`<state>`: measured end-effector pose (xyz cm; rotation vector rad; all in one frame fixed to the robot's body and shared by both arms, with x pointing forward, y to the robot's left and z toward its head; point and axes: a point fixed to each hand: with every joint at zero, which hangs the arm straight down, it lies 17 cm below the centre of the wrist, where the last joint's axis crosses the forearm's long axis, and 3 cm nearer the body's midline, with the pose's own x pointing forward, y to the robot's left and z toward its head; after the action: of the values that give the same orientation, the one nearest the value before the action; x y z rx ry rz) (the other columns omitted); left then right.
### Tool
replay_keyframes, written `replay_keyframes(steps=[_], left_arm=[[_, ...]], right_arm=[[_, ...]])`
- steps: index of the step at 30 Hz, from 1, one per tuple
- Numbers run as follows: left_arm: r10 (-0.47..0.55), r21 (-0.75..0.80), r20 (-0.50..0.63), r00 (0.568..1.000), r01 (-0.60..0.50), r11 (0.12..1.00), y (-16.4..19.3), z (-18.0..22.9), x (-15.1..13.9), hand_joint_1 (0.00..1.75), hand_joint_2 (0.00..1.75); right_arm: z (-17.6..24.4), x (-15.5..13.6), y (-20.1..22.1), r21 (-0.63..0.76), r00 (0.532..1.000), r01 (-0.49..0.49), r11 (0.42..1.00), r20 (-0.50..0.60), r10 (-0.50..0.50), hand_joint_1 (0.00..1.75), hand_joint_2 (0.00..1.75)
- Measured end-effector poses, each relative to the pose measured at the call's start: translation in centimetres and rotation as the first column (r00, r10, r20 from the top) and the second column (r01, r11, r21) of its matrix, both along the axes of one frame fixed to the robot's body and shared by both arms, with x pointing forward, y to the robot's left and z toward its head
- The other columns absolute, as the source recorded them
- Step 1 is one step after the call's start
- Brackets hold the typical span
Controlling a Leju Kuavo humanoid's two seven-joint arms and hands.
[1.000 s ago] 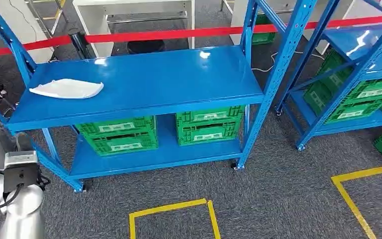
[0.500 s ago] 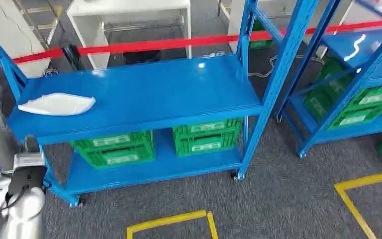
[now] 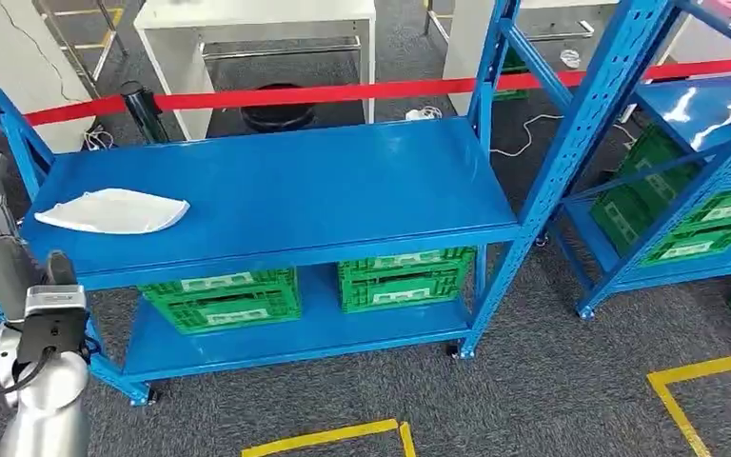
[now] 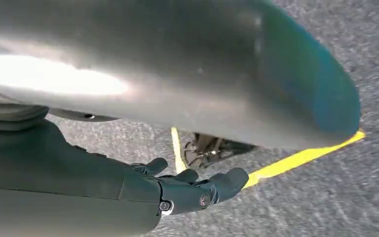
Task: Take the parts from the cabinet and place them on the table.
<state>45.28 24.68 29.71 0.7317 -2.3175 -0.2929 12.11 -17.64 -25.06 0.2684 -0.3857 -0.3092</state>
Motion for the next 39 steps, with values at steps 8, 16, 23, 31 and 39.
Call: replay_keyframes(steps=[8,16,23,31,39], left_arm=[[0.002,0.011,0.010,1.000,-0.002,1.000,0.2,-0.2,-0.5,0.00,0.00],[-0.014,0.032,-0.012,1.000,0.014,0.999,0.2,-0.3,0.6,0.00,0.00],[-0.017,0.071,-0.031,0.999,0.019,0.997,-0.2,-0.7,1.6,0.00,0.00],[-0.046,0.229,-0.219,0.975,0.097,0.969,-2.7,-4.6,5.6,0.00,1.75],[-0.116,0.307,-0.382,0.917,0.245,0.920,-6.3,-8.2,10.4,0.00,1.75]], right_arm=[[0.0,-0.1,-0.1,-0.001,1.000,-0.004,1.000,-0.001,0.004,0.00,0.00],[0.1,0.3,-0.2,0.006,1.000,-0.002,1.000,0.009,0.002,0.00,0.00],[0.1,0.6,-0.8,-0.003,1.000,0.006,1.000,0.014,-0.006,0.00,0.00],[0.0,0.6,-1.1,0.002,1.000,0.030,1.000,0.004,-0.030,0.00,0.00],[-0.2,0.4,-1.4,-0.004,0.997,0.076,0.997,-0.012,-0.076,0.00,0.00]])
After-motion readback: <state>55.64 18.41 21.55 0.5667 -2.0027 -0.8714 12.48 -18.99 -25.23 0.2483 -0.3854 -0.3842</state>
